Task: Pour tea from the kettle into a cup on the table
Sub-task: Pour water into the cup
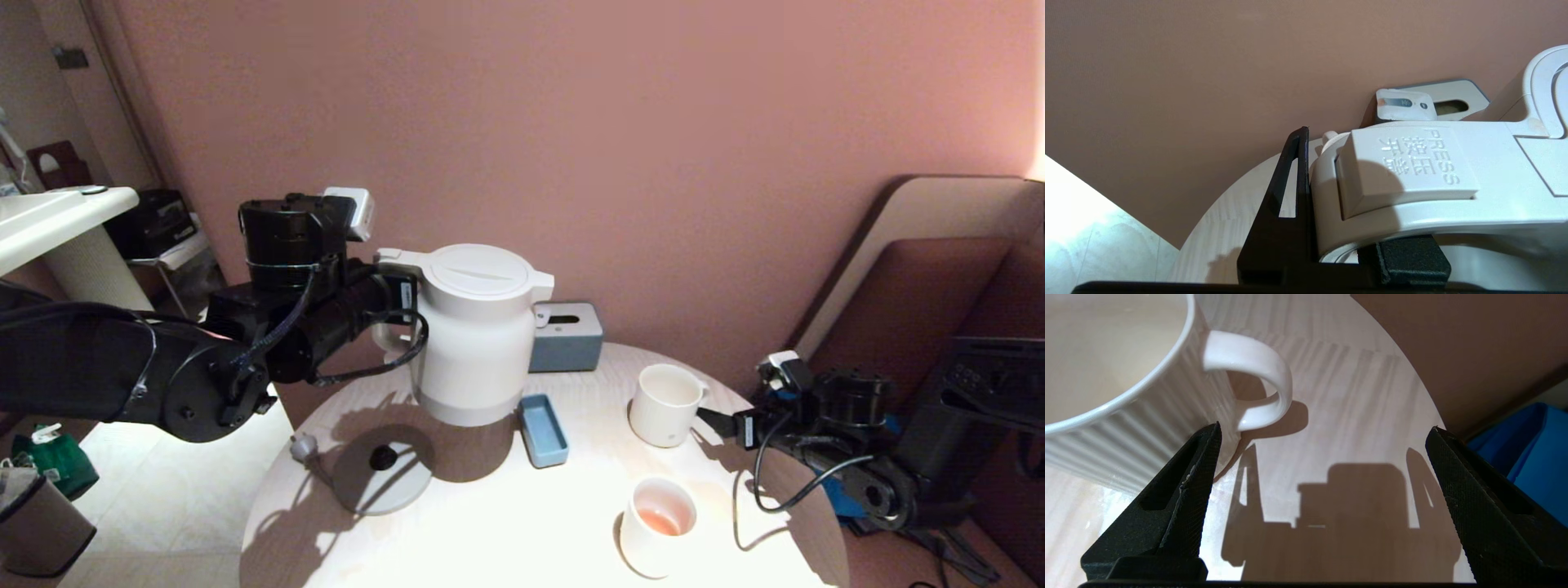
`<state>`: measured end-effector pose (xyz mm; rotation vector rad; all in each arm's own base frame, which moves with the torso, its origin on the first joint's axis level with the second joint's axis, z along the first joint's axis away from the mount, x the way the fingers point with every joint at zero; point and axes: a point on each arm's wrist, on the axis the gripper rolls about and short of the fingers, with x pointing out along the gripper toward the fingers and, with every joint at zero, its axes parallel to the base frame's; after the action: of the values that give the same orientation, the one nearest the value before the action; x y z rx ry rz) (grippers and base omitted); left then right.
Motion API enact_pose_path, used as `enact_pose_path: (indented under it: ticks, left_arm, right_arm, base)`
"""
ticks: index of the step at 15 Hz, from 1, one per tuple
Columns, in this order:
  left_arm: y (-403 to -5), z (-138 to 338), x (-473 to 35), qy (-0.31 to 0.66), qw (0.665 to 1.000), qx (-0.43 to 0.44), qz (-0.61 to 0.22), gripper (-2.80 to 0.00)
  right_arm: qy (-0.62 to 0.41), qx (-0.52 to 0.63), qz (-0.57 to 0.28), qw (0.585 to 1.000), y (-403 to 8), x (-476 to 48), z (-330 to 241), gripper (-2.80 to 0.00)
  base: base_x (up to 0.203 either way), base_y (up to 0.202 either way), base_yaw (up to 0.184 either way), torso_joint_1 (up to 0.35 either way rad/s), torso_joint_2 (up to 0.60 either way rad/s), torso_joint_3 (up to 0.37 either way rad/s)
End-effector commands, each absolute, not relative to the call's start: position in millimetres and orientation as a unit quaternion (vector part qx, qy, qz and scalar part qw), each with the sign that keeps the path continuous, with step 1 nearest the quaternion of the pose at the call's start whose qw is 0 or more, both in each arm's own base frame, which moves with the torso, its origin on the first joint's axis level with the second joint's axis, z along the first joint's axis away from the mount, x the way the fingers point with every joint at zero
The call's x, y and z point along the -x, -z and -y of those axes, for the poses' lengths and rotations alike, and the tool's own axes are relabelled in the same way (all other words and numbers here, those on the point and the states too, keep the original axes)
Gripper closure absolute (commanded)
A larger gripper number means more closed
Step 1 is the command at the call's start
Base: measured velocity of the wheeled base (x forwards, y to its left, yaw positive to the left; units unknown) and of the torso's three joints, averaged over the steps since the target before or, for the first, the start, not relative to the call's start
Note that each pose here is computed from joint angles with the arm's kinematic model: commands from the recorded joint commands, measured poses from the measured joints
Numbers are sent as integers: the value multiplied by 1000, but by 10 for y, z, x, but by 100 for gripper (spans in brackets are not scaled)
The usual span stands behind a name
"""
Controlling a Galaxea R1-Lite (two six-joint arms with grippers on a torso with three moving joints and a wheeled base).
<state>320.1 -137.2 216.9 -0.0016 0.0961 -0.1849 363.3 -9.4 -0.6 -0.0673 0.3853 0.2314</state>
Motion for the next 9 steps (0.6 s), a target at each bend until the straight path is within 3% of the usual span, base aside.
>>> enact_pose_path:
  ticks: [1,9]
  left_arm:
    - [-2193,1360,-3186,91,995,3,-44,0]
    - [-2164,1334,-3179,98,994,1,-49,0]
  right_arm:
    - [-120,37,-183,975,8,-3677,52,-280]
    - [-120,38,-185,975,34,-3686,47,-280]
  base:
    - [0,0,0,0,0,0]
    - [0,0,0,0,0,0]
